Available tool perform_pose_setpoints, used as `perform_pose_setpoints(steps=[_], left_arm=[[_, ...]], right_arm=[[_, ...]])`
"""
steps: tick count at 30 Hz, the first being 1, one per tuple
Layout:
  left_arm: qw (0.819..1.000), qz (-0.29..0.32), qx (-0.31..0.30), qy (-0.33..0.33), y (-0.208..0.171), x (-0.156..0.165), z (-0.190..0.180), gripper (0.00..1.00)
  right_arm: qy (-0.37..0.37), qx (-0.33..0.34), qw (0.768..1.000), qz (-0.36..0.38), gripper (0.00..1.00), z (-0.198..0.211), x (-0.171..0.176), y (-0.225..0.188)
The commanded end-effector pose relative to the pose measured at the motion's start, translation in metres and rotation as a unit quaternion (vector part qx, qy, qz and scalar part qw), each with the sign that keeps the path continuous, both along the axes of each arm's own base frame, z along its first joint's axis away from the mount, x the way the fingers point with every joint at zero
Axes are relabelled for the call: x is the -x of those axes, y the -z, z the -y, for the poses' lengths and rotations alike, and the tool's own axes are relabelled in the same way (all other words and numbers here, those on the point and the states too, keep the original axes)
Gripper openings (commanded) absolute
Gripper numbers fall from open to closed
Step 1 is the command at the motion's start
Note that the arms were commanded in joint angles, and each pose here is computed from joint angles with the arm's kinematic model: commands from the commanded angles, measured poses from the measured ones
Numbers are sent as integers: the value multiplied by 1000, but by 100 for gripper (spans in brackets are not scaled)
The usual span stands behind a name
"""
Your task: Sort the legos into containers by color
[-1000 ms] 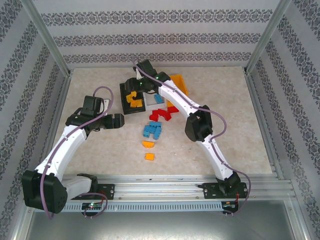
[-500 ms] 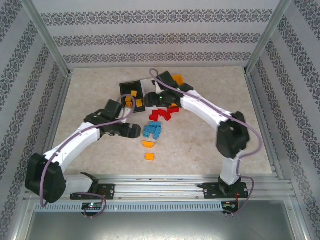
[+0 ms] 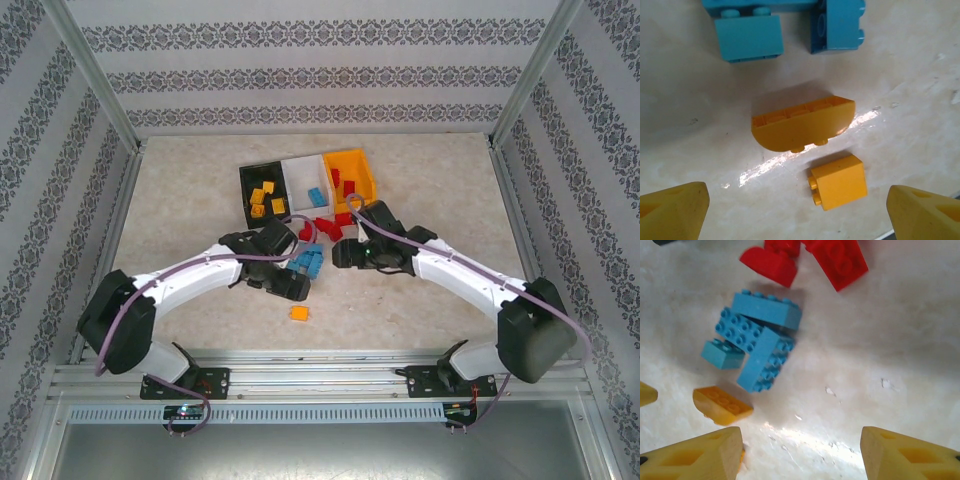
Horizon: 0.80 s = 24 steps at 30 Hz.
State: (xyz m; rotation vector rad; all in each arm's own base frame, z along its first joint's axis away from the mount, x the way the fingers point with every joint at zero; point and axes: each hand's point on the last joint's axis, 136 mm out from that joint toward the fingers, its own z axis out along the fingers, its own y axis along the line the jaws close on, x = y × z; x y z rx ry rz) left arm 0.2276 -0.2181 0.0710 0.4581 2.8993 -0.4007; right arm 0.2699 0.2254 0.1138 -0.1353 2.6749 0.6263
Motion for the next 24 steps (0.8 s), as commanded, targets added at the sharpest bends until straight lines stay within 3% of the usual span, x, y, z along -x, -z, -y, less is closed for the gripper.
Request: perform_pose_setpoints(steps=[1,12,24], left_arm=[[1000,2,-17,-9,3,-4,5,92],[999,-11,-47,18,32,-7,35,91],[995,-5,-98,28,47,-22,33,88]], right_arm=[[16,-17,999,24,64,5,-2,-9],[27,-19,999,28,65,19,4,-8],[31,-21,999,19,65,21,6,1]])
